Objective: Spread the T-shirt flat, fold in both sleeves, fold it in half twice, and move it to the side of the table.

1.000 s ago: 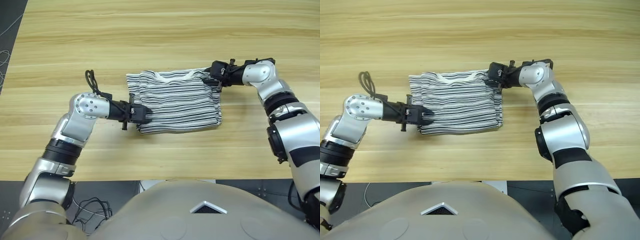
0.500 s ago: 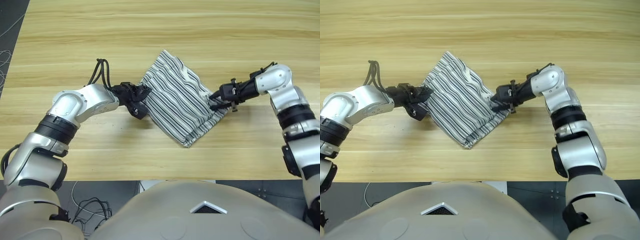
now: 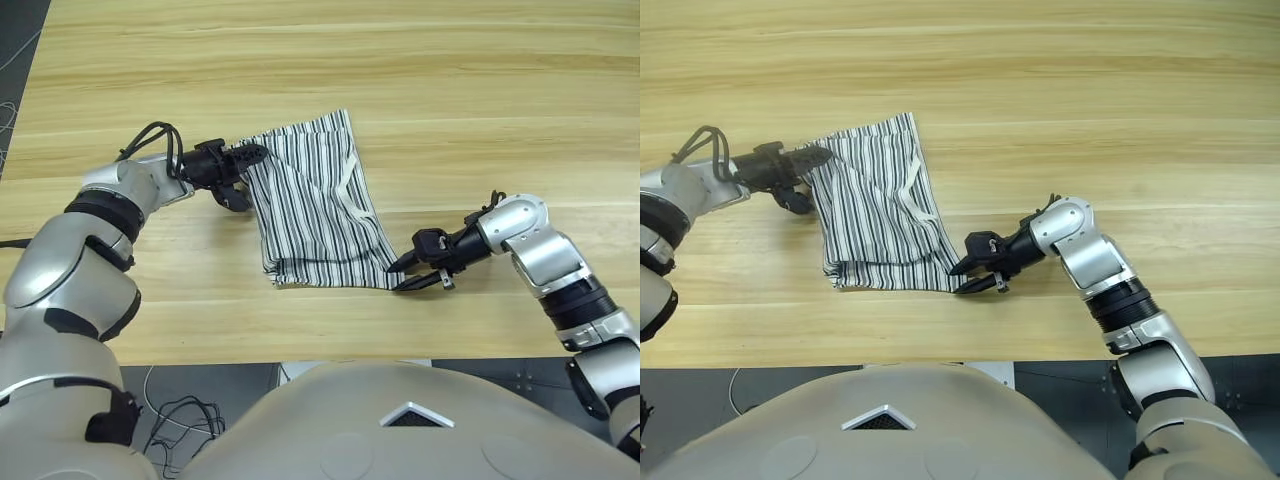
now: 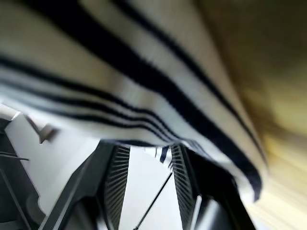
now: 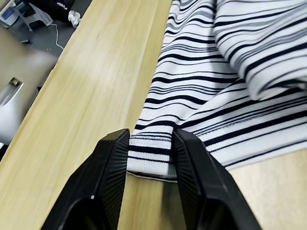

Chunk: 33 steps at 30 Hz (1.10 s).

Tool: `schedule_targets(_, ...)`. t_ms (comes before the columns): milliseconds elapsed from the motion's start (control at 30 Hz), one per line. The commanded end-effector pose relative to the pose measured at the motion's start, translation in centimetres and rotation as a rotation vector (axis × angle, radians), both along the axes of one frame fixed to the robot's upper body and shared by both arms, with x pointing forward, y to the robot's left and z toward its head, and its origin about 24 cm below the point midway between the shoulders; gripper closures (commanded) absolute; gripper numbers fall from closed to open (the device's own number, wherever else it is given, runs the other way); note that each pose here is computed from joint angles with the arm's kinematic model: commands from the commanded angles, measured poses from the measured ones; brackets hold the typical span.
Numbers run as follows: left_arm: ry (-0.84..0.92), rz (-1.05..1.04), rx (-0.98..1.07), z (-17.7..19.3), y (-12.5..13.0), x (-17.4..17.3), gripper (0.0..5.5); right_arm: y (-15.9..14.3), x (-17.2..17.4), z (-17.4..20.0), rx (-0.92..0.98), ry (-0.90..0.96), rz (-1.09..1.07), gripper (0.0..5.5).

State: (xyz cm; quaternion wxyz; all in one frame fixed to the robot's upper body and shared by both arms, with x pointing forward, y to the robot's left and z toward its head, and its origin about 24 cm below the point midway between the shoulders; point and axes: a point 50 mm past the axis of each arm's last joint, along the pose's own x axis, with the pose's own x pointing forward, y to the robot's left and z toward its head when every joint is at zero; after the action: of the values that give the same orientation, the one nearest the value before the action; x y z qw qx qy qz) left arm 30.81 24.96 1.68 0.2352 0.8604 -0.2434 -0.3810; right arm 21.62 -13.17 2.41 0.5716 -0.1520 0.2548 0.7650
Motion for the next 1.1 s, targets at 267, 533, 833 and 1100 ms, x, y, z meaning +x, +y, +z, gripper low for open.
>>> schedule_targets(267, -0.005, -0.248, -0.132, -0.1, -1.8, -1.0, 4.02, -0.5, 2.9, 4.5, 0.097, -0.098, -0.077, 3.88)
schedule_targets(533, -0.120, -0.061, -0.522, 5.7, -1.6, 1.2, 4.02, -1.8, 4.1, 5.7, 0.096, -0.191, -0.098, 3.88)
schedule_targets(833, 0.621, 0.473, -0.622, 8.3, 4.4, -8.2, 3.25, -5.5, 5.3, 3.9, -0.074, -0.729, 0.075, 3.34)
schedule_targets(1100, 0.944, 0.610, -0.478, 6.0, 3.4, -15.7, 1.86, -5.4, 2.4, 2.2, 0.088, -1.046, 0.519, 1.73)
